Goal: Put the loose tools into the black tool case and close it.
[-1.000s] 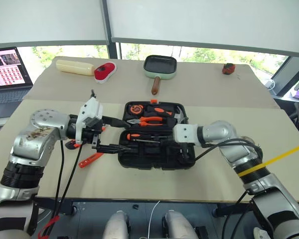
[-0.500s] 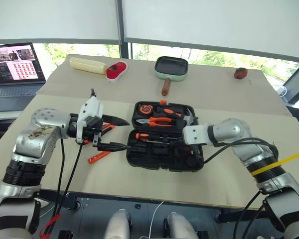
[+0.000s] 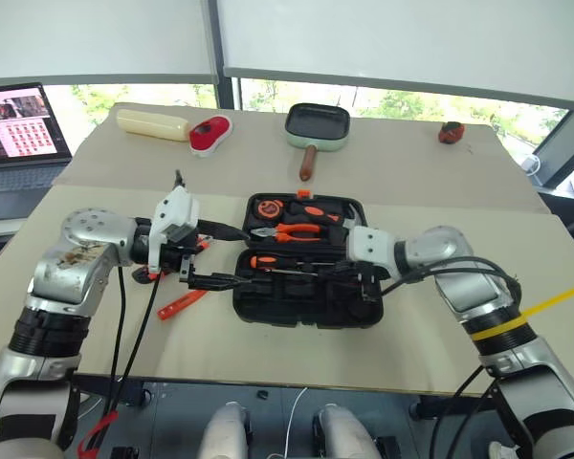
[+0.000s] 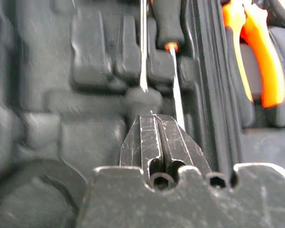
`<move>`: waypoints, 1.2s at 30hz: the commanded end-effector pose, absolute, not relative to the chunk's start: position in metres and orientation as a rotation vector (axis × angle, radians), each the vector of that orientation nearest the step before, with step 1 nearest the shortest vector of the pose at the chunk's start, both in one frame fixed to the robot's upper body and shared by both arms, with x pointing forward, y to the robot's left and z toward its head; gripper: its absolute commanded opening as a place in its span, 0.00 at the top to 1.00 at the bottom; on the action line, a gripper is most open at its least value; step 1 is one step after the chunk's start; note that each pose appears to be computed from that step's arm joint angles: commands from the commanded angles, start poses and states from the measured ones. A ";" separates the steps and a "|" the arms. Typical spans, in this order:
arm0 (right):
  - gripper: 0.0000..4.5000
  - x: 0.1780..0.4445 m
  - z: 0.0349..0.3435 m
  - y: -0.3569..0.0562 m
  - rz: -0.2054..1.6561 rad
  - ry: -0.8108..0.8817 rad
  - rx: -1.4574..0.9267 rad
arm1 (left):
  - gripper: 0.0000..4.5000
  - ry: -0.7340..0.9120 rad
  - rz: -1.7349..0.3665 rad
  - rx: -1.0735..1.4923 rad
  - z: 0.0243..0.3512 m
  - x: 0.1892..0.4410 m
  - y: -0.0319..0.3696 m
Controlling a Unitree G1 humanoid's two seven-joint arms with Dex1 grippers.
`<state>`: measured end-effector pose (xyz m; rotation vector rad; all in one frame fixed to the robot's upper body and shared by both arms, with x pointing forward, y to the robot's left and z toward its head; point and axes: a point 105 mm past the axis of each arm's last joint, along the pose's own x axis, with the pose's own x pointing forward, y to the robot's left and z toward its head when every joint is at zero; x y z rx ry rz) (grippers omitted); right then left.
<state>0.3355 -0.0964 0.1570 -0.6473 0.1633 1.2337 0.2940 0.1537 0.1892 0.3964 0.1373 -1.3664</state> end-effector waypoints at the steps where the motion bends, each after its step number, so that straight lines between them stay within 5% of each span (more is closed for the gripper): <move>1: 0.87 0.314 0.223 -0.108 1.237 0.030 -0.470 | 0.00 0.117 -1.216 0.405 0.201 0.289 0.178; 6: 0.51 0.278 0.238 -0.112 1.309 0.021 -0.340 | 0.00 0.211 -0.968 0.346 0.185 0.266 0.230; 13: 0.01 0.249 0.223 -0.110 1.359 0.079 -0.301 | 0.00 0.379 -0.720 0.346 0.157 0.217 0.289; 35: 0.01 0.235 0.209 -0.088 1.227 -0.001 -0.257 | 0.00 0.859 -0.932 0.583 0.139 0.289 0.223; 36: 0.00 0.234 0.209 -0.089 1.214 -0.003 -0.254 | 0.06 0.882 -0.954 0.608 0.135 0.289 0.221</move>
